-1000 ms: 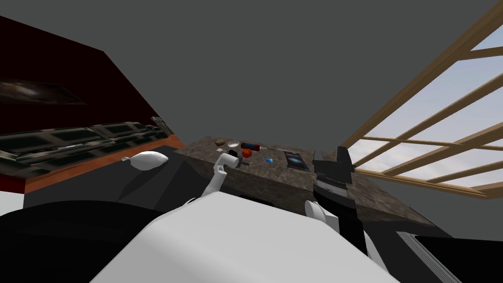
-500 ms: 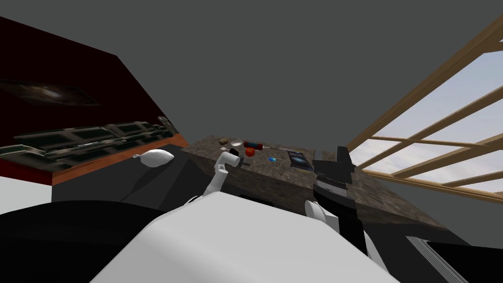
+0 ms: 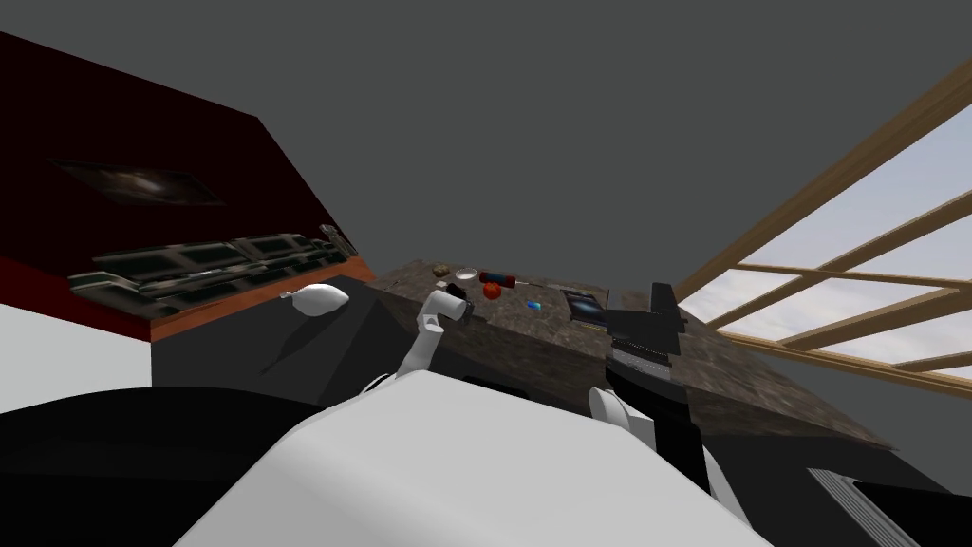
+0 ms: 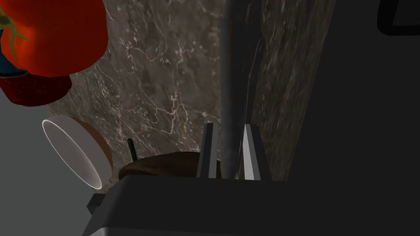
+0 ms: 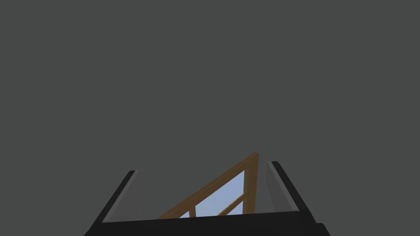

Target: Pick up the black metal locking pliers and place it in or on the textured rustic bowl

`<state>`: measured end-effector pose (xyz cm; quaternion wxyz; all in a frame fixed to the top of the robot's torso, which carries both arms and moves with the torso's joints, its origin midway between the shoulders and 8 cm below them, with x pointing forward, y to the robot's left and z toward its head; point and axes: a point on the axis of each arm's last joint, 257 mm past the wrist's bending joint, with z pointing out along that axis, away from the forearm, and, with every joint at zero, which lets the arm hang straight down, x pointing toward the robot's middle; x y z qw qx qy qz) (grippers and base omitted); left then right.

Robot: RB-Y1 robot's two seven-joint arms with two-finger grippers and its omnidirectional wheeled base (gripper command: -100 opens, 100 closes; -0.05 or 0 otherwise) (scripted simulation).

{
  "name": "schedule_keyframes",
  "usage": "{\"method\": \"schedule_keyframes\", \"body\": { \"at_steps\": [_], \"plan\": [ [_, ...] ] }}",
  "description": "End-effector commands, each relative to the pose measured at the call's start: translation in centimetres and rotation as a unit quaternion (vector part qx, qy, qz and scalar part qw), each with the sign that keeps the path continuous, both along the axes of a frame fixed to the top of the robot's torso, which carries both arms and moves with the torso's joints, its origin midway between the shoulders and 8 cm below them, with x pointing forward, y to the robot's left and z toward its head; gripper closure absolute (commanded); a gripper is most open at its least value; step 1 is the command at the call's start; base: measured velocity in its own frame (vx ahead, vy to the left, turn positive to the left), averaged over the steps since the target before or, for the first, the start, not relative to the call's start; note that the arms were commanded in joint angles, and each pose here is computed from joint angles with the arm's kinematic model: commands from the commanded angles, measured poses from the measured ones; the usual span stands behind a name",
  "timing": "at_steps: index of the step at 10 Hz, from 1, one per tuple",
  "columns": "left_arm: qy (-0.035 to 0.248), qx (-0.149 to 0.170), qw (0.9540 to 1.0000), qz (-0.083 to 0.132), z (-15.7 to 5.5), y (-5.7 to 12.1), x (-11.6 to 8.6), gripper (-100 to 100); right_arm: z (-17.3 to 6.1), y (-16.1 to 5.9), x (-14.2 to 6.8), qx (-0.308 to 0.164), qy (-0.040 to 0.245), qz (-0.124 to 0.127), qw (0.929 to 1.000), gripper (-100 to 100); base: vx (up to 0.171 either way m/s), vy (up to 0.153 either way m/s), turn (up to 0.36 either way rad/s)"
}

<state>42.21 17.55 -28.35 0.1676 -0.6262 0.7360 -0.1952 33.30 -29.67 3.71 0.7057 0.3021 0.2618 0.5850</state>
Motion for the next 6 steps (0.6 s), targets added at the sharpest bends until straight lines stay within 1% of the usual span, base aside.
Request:
{"method": "schedule_keyframes", "body": {
  "at_steps": [1, 3, 4, 5, 6],
  "plan": [
    [0.005, -0.001, 0.9999, -0.013, 0.6, -0.8, -0.3, 100, 0.0, 0.0, 0.0, 0.000, 0.000, 0.000, 1.0000, 0, -0.102, 0.103, 0.076],
    [-0.001, -0.002, 0.9997, -0.026, 2.1, -1.5, -0.2, 100, 0.0, 0.0, 0.0, 0.000, 0.000, 0.000, 1.0000, 0, -0.095, 0.132, 0.066],
    [-0.010, -0.003, 0.9995, -0.029, 3.0, -1.7, 0.2, 100, 0.0, 0.0, 0.0, 0.000, 0.000, 0.000, 1.0000, 0, -0.051, 0.130, 0.000],
    [-0.023, -0.005, 0.9993, -0.029, 4.2, -1.7, 0.7, 100, 0.0, 0.0, 0.0, 0.000, 0.000, 0.000, 1.0000, 0, 0.028, 0.128, -0.022],
    [-0.038, -0.008, 0.9989, -0.026, 5.5, -1.7, 1.3, 100, 0.0, 0.0, 0.0, 0.000, 0.000, 0.000, 1.0000, 0, 0.077, 0.140, -0.049]
  ]
}}
